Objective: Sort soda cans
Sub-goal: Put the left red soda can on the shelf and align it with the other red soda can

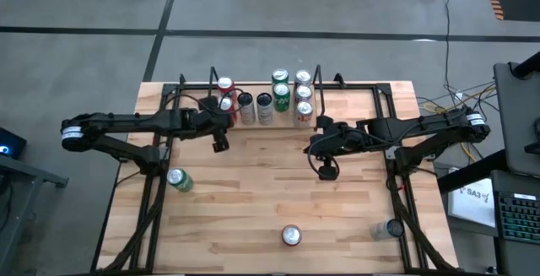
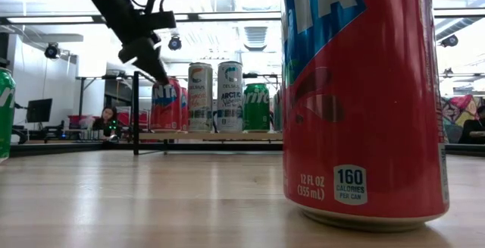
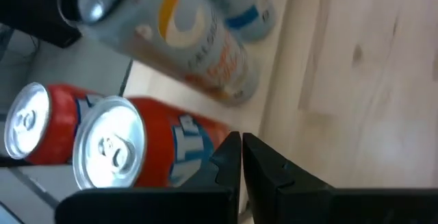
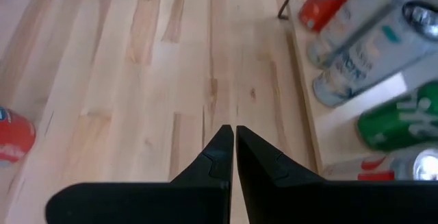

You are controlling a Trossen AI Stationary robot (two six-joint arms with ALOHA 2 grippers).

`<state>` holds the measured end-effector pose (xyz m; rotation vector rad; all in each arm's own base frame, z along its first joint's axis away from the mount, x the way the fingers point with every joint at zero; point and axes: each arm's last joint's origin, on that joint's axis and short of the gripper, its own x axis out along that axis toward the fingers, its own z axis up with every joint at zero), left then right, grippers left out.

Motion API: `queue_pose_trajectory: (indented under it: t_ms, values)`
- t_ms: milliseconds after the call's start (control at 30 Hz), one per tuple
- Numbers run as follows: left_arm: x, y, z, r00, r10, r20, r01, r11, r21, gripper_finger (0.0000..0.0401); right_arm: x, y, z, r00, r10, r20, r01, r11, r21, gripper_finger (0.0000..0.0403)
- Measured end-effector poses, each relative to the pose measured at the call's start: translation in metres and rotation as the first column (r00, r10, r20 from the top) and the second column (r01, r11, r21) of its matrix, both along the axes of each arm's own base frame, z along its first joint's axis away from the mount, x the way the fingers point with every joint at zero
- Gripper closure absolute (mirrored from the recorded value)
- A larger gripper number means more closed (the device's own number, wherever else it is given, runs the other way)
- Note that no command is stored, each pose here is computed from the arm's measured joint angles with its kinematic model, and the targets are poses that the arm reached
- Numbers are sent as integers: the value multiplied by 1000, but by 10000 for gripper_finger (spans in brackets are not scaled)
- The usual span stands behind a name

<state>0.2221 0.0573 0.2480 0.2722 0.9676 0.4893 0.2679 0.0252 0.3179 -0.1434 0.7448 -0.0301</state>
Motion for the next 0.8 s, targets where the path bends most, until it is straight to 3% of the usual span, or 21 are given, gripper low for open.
queue_pose_trajectory:
  t_ms: [233,433,533,800]
  values:
    - [-4,-7,4,987,-31,158,35,999,-25,401,6,1,7,995,36,90,-33,999,-32,394]
    - [-26,-19,-8,930,-55,363,61,998,-5,401,13,0,18,973,80,216,-63,994,-85,394]
    - [-36,-20,-11,904,-13,428,27,999,-27,401,17,-4,24,957,94,276,-62,991,-121,394]
    - [-45,-19,-31,881,165,443,-152,986,-64,401,21,-30,33,932,40,361,24,985,-173,394]
